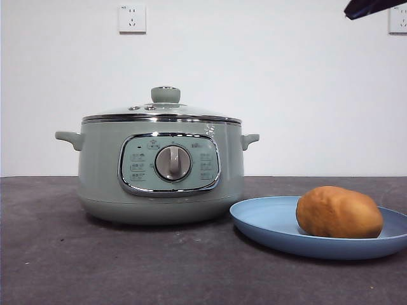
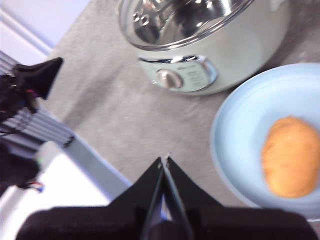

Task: Take the potato out from the steamer,put the potato on the plate,close the lid

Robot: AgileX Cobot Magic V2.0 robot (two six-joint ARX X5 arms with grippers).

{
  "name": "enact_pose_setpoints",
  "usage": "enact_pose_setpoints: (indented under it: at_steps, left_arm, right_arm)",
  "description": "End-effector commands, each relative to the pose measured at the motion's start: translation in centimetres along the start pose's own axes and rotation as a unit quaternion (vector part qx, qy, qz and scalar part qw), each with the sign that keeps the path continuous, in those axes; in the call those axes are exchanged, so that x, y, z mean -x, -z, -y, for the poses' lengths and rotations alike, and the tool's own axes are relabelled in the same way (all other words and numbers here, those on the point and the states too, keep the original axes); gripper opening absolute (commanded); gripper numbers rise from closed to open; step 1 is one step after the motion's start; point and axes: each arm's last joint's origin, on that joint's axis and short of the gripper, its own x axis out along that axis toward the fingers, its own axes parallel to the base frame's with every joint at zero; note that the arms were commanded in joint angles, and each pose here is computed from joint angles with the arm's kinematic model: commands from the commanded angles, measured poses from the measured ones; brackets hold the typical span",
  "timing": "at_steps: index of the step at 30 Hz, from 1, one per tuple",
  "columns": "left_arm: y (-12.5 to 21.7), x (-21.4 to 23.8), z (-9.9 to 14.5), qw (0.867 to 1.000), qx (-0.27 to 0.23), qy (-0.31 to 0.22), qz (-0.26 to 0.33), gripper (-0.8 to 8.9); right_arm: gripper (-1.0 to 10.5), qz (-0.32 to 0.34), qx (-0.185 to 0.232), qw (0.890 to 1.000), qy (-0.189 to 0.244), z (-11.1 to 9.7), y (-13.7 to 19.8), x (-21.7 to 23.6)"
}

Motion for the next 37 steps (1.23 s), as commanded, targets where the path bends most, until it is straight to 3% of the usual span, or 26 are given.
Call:
enact_pose_setpoints:
  at_steps: [1, 6, 11, 15, 20, 31, 34, 37]
  left_arm:
    - [0.5, -0.1, 0.0, 1.0, 0.005, -0.002, -0.005, -0.04]
    - [0.5, -0.1, 0.0, 1.0, 0.005, -0.002, -0.005, -0.04]
    - [0.5, -0.1, 0.0, 1.0, 0.005, -0.002, -0.005, -0.04]
    - [0.5, -0.1, 0.0, 1.0, 0.005, -0.002, -0.005, -0.04]
    - [0.5, -0.1, 0.0, 1.0, 0.005, -0.002, -0.005, -0.04]
    - [0.5, -0.1, 0.0, 1.0, 0.005, -0.002, -0.005, -0.04]
    - [0.5, -0.1, 0.0, 1.0, 0.005, -0.002, -0.005, -0.04]
    - [0.5, -0.1, 0.0, 1.0, 0.005, -0.002, -0.005, -0.04]
  right_arm:
    - [0.0, 0.041, 0.052, 0.996, 0.065, 0.3, 0.0, 1.1]
    - [0.0, 0.129, 0.071, 0.982, 0.117, 1.4, 1.5, 3.2]
    - [0.0, 0.233, 0.102, 0.948, 0.192, 3.2, 4.2, 3.6]
    - [0.0, 0.294, 0.121, 0.921, 0.224, 4.6, 6.7, 2.7]
    - [0.0, 0.315, 0.119, 0.906, 0.256, 6.2, 9.5, 0.9]
    - [0.0, 0.293, 0.074, 0.917, 0.261, 8.6, 13.4, -2.1]
    - [0.0, 0.272, 0.058, 0.924, 0.262, 8.7, 13.9, -2.3]
    - [0.0, 0.273, 0.057, 0.925, 0.26, 8.7, 13.9, -2.3]
